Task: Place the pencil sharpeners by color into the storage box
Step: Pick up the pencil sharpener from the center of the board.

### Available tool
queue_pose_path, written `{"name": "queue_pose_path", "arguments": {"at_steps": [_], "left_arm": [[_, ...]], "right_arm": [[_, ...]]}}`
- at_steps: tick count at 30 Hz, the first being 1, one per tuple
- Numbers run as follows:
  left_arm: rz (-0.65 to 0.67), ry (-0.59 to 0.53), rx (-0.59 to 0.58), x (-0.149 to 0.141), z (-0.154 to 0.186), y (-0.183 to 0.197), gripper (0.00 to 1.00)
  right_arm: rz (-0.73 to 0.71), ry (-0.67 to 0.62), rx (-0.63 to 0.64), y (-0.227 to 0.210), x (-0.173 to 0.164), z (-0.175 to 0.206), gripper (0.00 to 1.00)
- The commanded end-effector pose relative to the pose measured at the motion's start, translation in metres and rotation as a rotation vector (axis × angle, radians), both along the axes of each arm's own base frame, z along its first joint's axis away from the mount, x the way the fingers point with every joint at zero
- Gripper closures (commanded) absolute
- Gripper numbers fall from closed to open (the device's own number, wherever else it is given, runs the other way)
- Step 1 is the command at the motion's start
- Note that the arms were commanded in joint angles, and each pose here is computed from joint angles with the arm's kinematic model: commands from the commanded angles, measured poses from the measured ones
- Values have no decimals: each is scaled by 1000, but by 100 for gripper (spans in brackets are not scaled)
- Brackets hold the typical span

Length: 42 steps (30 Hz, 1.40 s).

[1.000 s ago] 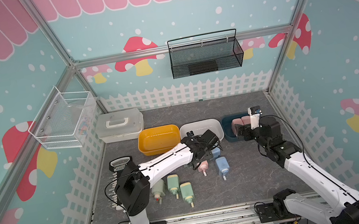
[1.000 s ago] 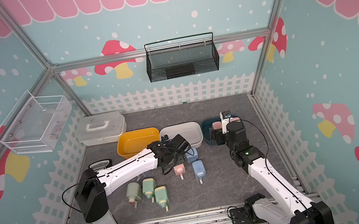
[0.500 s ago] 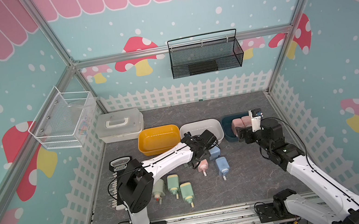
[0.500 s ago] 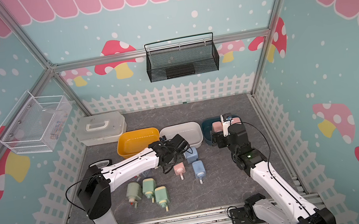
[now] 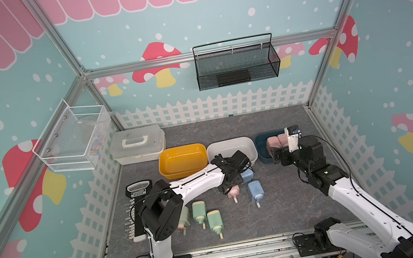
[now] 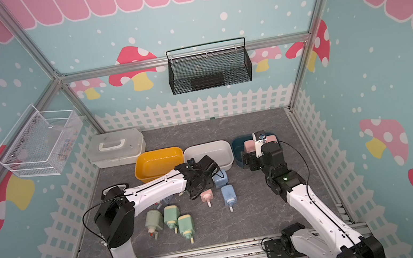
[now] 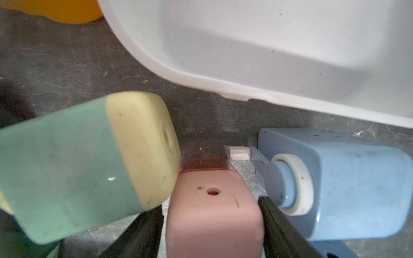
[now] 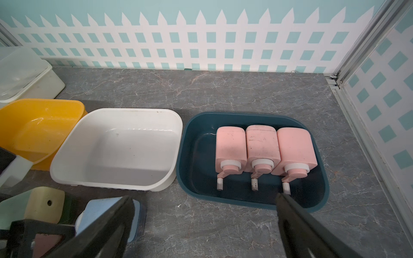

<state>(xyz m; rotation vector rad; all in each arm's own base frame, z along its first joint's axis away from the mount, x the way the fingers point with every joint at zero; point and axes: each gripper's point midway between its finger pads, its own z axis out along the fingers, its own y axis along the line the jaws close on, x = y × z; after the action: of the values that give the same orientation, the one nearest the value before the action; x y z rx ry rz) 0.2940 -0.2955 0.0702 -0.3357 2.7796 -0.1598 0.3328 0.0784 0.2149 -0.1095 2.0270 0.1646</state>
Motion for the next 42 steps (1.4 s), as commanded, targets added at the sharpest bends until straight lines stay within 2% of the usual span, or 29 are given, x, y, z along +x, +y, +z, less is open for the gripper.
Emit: {"name": "queue_pose_path", "arguments": {"at_steps": [1,6,14,15,18,23,29,34,42], "left_arm": [[-11,3,21,1,-6,4,37],[-14,2,29,1,-8,5,41],[-25,-30,36,0,1,10,65],[-32,-30,35,-1,2,9,69],[-50,-39,35,-2,5,10,99],[-76,-48,20,-7,13,13,100],[-56,-85,-54,-14,42,18,100],[-1,-185,-102,-4,81,27,100],[108,-202,-206,15,107,34,100]], "right_arm": [[3,-3,19,2,2,7,2],[6,1,25,3,3,7,1],[50,7,25,10,1,5,1],[60,7,24,12,1,6,1],[88,8,21,16,1,5,1],[225,-19,25,36,-6,8,1],[423,-102,77,66,-24,16,1],[568,-158,75,88,-38,20,1],[719,-286,-8,118,-55,26,1]]}}
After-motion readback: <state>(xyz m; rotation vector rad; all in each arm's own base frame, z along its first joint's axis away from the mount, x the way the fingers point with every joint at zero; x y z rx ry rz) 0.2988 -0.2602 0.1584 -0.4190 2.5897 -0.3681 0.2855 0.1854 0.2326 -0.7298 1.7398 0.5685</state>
